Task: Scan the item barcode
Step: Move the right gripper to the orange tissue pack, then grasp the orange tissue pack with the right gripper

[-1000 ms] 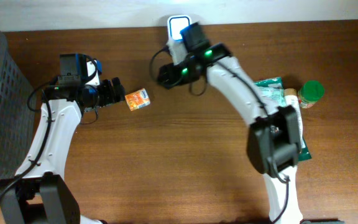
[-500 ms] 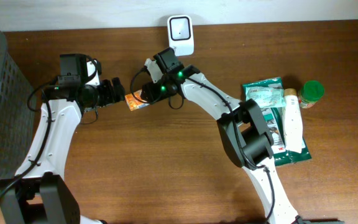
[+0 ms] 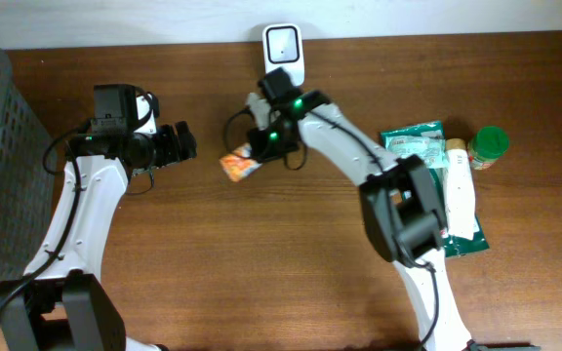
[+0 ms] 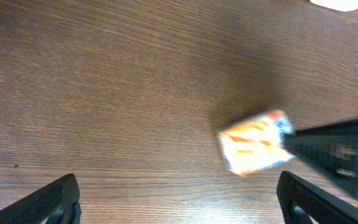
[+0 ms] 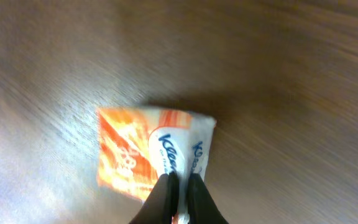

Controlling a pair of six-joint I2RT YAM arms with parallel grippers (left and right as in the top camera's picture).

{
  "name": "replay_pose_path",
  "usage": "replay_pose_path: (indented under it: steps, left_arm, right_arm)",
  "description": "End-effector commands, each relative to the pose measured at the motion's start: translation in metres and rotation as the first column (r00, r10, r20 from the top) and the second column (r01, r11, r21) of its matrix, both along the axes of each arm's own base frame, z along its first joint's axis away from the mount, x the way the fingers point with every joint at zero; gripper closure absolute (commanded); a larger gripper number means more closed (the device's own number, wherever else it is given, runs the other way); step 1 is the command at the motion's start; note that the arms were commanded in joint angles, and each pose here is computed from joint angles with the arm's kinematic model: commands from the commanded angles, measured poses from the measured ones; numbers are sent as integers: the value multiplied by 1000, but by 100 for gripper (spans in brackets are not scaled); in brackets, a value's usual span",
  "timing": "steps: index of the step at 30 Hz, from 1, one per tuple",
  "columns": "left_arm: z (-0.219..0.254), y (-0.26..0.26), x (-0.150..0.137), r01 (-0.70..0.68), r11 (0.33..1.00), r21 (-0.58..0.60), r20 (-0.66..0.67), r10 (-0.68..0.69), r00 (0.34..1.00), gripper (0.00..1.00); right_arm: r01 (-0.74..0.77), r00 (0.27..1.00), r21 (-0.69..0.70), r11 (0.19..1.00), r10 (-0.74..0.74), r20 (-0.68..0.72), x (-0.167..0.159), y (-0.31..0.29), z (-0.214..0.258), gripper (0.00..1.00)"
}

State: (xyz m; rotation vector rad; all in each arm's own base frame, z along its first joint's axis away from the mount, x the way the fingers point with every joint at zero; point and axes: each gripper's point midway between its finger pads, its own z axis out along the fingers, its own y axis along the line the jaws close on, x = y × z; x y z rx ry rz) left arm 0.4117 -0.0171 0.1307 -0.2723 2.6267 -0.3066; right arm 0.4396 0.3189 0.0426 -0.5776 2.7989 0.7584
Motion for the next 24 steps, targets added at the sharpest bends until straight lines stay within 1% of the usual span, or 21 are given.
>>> replay_pose_path:
  steps: [1, 3, 5, 6, 7, 8, 10, 11, 12, 15, 17, 18, 20, 23, 24]
  left_arm:
    - [3, 1, 1, 8, 1000, 8, 12, -9, 1000, 1]
    - [3, 1, 1, 8, 1000, 8, 12, -9, 1000, 1]
    - [3, 1, 1, 8, 1000, 8, 12, -9, 1000, 1]
    - [3, 1, 1, 8, 1000, 8, 12, -9, 1000, 1]
    - [3, 1, 1, 8, 1000, 8, 12, -9, 1000, 1]
    - [3, 1, 1, 8, 1000, 8, 12, -9, 1000, 1]
    - [3, 1, 1, 8, 1000, 8, 11, -9, 1000, 1]
    - [3, 1, 1, 8, 1000, 8, 12, -9, 1000, 1]
    - [3, 1, 1, 8, 1000, 8, 12, -9, 1000, 1]
    - [3, 1, 1, 8, 1000, 8, 12, -9, 1000, 1]
    - [3, 1, 1, 8, 1000, 8, 12, -9, 1000, 1]
    - [3, 1, 1, 8, 1000, 8, 12, -9, 1000, 1]
    - [3, 1, 1, 8, 1000, 8, 12, -9, 1000, 1]
    - [3, 1, 1, 8, 1000, 8, 12, -9, 1000, 1]
    - [3, 1, 1, 8, 1000, 8, 12, -9, 1000, 1]
  right_arm:
    - [83, 996, -40, 996, -82, 21, 2, -39, 52, 96]
    - [125, 986, -100, 987, -135, -98, -16, -58, 42, 96]
    - [113, 975, -170, 979, -142, -172, -35, -71, 31, 96]
    - [44, 986, -188, 981, -73, -151, -38, -73, 29, 94]
    - [-10, 993, -180, 984, -12, -120, -36, -72, 29, 82]
    - [-47, 997, -168, 985, 35, -73, -29, -69, 31, 74]
    - [-59, 998, -137, 989, 55, -34, -23, -58, 33, 71]
    - [-42, 999, -125, 991, 40, -21, -21, -48, 34, 71]
    - [12, 1000, -103, 995, -15, -22, -19, -34, 34, 70]
    - [164, 986, -26, 986, -164, -19, -5, 5, 30, 71]
    - [277, 961, -18, 961, -277, -8, 7, 20, 16, 80]
    - [299, 954, -11, 954, -299, -9, 9, 29, 7, 85]
    - [313, 948, -27, 949, -314, -48, 3, 35, -11, 93]
    - [301, 947, -79, 950, -308, -93, -12, 30, -20, 95]
    - [250, 958, -80, 965, -258, -122, -22, 30, -21, 96]
